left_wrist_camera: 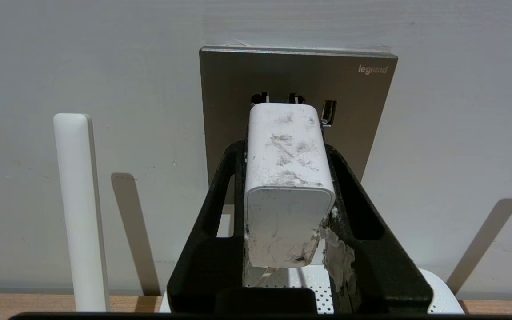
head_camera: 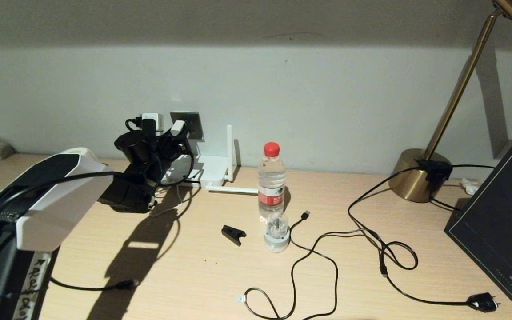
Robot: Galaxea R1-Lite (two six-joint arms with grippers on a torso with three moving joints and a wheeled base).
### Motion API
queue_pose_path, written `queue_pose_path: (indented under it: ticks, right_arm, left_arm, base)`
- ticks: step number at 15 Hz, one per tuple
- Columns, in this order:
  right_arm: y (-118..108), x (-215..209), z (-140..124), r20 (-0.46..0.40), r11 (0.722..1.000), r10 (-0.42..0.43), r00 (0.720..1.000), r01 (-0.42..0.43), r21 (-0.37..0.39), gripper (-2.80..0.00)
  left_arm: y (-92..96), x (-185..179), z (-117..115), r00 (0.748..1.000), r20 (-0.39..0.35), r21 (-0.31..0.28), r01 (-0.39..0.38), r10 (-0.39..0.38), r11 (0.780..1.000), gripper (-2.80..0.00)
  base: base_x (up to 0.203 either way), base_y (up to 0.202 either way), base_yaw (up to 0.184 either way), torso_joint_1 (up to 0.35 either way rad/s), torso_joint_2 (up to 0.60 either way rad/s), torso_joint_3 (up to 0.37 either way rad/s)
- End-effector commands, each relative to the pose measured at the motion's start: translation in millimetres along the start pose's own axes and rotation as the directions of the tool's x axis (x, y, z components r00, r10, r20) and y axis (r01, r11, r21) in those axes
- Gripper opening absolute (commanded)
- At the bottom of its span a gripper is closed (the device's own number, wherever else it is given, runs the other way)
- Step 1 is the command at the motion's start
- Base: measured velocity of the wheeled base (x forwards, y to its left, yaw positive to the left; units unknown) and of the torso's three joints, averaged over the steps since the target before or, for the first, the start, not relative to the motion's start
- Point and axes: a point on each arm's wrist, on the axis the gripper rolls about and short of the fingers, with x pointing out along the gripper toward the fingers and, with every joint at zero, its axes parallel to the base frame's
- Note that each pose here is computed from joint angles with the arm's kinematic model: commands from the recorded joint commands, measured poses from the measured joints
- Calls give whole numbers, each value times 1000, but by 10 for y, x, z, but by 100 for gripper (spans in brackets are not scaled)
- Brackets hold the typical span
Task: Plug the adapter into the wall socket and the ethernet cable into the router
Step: Plug plug into socket
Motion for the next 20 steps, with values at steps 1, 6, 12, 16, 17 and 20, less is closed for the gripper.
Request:
queue_pose_path:
  ticks: [1, 6, 12, 16, 17, 20]
  right_arm:
    - [1, 20, -99, -36, 1000, 1, 999, -1, 0, -280]
    - [1, 20, -99, -35, 1000, 1, 999, -1, 0, -280]
    - [1, 20, -99, -35, 1000, 1, 999, -1, 0, -280]
    - [1, 20, -100, -37, 1000, 1, 999, -1, 0, -280]
    - [1, 20, -99, -35, 1000, 1, 999, -1, 0, -280]
    - [1, 20, -100, -37, 1000, 1, 999, -1, 0, -280]
  left_arm:
    - [-1, 7, -1, 1000, 8, 1, 0, 0, 1000, -280]
    - [-2, 6, -34, 1000, 0, 0, 0, 0, 1000, -280]
    - [-2, 8, -35, 1000, 0, 0, 2, -2, 1000, -280]
    - [-10, 7, -57, 1000, -5, 0, 3, -3, 1000, -280]
    - [-16, 8, -68, 1000, -6, -1, 5, -5, 1000, -280]
    - [-18, 18, -53, 1000, -1, -1, 5, -5, 1000, -280]
  base:
    - [0, 0, 0, 0, 0, 0]
    - [0, 0, 0, 0, 0, 0]
    - [0, 0, 0, 0, 0, 0]
    - [0, 0, 0, 0, 0, 0]
    - [0, 0, 0, 0, 0, 0]
    - [0, 0, 0, 0, 0, 0]
